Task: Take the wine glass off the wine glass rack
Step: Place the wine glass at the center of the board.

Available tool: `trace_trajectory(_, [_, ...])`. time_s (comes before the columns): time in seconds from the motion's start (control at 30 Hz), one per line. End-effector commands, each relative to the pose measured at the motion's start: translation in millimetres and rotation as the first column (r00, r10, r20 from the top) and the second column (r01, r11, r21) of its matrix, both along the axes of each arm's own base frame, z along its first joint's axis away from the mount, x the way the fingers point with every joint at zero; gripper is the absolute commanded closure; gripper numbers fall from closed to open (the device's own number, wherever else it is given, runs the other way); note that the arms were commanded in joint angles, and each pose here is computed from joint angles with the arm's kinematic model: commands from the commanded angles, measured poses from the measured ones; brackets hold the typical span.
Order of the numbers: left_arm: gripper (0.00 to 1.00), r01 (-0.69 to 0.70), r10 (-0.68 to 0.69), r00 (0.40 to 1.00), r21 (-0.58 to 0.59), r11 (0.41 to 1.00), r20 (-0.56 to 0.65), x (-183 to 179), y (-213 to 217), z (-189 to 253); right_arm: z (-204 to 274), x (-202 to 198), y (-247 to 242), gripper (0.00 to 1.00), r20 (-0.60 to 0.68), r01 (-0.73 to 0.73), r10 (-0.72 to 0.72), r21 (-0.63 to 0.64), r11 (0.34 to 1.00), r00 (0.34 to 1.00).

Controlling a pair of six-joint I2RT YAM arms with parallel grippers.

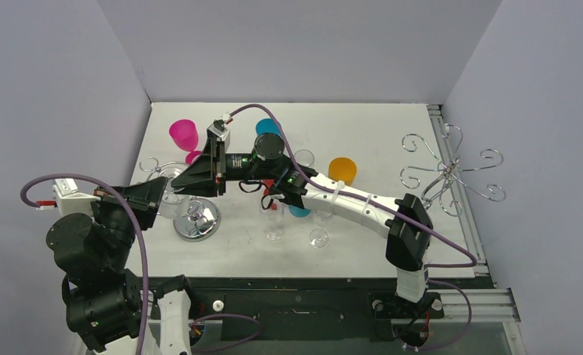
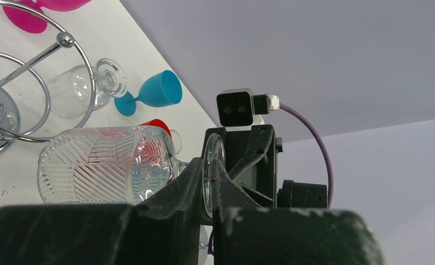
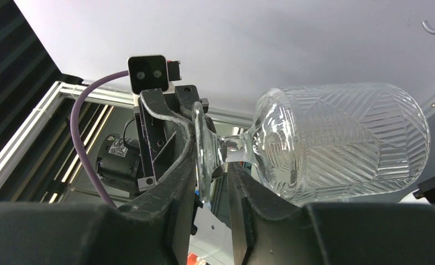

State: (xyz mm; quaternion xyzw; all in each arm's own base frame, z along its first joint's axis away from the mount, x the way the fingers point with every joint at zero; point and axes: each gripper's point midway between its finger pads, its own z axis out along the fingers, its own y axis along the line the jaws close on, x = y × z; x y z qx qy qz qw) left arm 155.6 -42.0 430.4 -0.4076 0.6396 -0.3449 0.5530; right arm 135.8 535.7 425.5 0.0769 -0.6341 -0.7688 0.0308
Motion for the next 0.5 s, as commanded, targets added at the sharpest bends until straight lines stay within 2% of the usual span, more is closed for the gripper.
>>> trace_trajectory(0.0, [1.0,0.076,-0.079,0.99,0.027,0.997,0.118,9.2,-9.3,33.4,31.5,2.4,-18.6,0.8,0.018,0.024,-0.026,0.1,0.995,1.0])
trace_trajectory(0.1, [1.0,0.102,-0.105,0.987,0.029,0.994,0.118,12.9,-11.7,35.6,43.0,10.2,-30.9,0.91,0.017,0.054,-0.056,0.119,0.991,0.998])
trace_trajectory(0.13, [1.0,0.114,-0.117,0.986,0.032,0.993,0.122,13.7,-13.2,37.1,43.2,11.4,-32.8,0.98,0.012,0.058,-0.06,0.119,0.991,0.998])
trace_trajectory(0.17, [1.0,0.122,-0.125,0.985,0.032,0.992,0.122,15.7,-13.6,37.7,47.9,14.1,-37.8,1.0,0.012,0.069,-0.071,0.127,0.989,0.997])
trace_trajectory(0.47, [0.99,0.209,-0.21,0.961,0.026,0.978,0.177,24.3,-23.8,54.9,78.3,19.6,-58.8,1.0,0.013,0.12,-0.124,0.158,0.98,0.992])
